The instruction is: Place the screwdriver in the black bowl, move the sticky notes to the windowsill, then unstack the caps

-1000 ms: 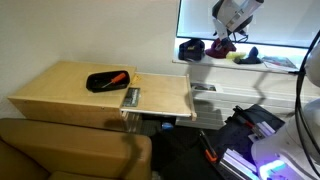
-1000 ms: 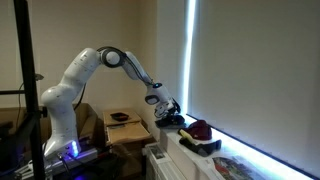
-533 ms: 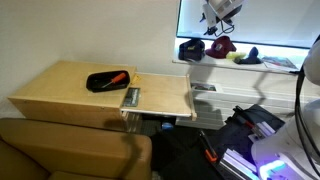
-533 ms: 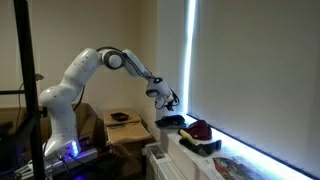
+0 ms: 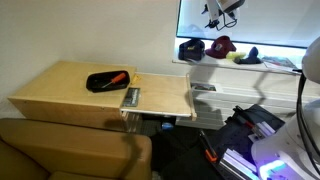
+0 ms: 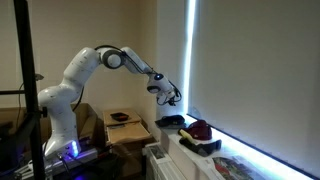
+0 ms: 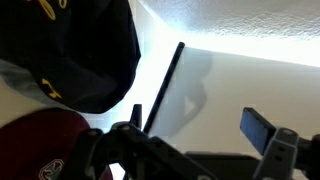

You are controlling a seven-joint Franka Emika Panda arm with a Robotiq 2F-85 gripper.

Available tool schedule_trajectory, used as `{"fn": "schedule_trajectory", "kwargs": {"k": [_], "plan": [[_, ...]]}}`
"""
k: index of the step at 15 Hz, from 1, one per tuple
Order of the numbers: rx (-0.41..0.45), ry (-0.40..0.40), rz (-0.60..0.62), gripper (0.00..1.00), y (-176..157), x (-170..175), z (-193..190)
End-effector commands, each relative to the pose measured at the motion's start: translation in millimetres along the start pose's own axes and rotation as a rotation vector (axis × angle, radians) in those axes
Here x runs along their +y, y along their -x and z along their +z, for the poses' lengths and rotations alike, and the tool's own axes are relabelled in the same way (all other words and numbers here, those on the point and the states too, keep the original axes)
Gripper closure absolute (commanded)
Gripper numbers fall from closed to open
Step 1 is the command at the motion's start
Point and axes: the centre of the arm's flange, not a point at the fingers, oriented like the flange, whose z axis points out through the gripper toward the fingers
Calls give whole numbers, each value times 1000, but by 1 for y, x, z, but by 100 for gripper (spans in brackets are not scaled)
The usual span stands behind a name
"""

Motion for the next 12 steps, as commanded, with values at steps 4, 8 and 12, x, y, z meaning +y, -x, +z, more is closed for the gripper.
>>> {"fn": "schedule_trajectory", "kwargs": {"k": [4, 8, 12], "plan": [[64, -69, -161, 0, 29, -3, -14], [44, -61, -307, 0, 61, -13, -9], [113, 54, -385, 0, 80, -9, 17]]}}
